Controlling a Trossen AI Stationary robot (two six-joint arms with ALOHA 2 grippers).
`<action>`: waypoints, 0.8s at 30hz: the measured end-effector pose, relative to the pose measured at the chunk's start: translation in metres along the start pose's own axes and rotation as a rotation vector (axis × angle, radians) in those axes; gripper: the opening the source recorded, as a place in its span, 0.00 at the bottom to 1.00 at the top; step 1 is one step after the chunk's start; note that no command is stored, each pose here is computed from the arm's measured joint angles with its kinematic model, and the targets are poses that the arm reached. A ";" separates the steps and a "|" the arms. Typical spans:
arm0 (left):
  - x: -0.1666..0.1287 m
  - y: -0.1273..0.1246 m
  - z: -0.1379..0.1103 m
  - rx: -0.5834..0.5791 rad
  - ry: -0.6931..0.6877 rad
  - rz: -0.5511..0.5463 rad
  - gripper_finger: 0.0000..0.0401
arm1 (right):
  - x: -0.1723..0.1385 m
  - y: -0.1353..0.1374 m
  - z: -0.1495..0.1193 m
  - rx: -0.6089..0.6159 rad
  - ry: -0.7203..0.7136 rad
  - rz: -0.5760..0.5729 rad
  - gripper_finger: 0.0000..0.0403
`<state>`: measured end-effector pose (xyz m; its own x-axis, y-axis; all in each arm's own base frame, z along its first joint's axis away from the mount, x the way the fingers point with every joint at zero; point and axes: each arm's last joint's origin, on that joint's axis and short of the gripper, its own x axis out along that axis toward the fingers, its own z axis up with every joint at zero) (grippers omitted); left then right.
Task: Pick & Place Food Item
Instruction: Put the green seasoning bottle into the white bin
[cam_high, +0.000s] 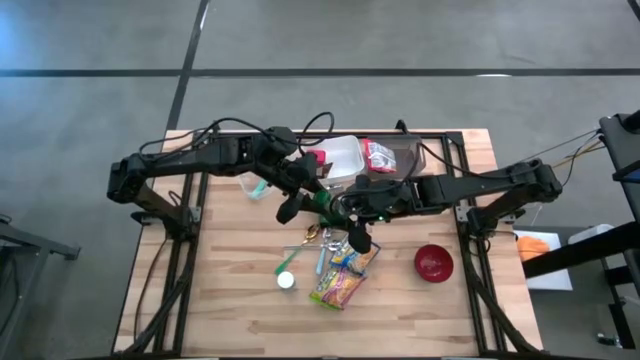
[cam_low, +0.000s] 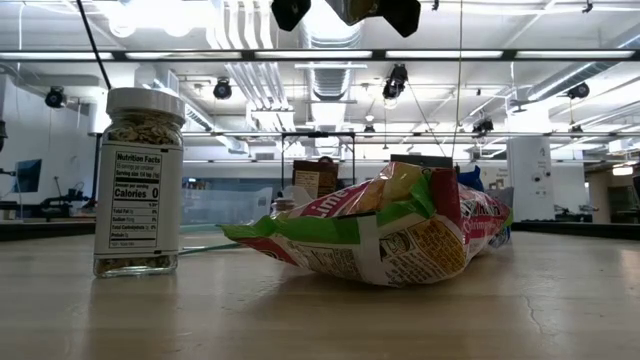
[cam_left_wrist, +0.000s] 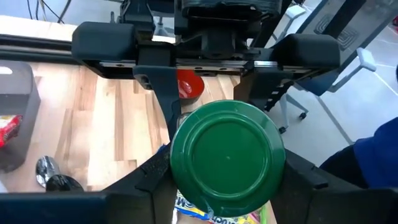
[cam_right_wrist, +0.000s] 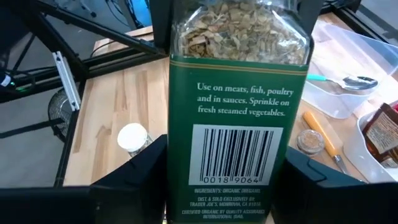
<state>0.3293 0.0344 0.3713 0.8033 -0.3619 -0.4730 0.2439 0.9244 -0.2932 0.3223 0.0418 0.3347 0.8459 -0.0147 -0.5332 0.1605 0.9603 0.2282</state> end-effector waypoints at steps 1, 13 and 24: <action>-0.001 -0.001 0.001 -0.013 0.003 -0.002 0.53 | 0.000 0.000 0.000 -0.006 0.001 0.007 0.48; -0.009 -0.006 0.006 -0.103 0.033 -0.019 0.91 | 0.001 -0.001 -0.006 -0.028 0.072 0.026 0.48; 0.008 0.005 0.003 -0.136 0.142 0.005 0.92 | 0.001 0.001 -0.007 -0.012 0.086 0.065 0.48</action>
<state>0.3392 0.0363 0.3688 0.7171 -0.3793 -0.5848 0.1561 0.9051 -0.3956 0.3200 0.0443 0.3286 0.8075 0.0714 -0.5855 0.0998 0.9618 0.2550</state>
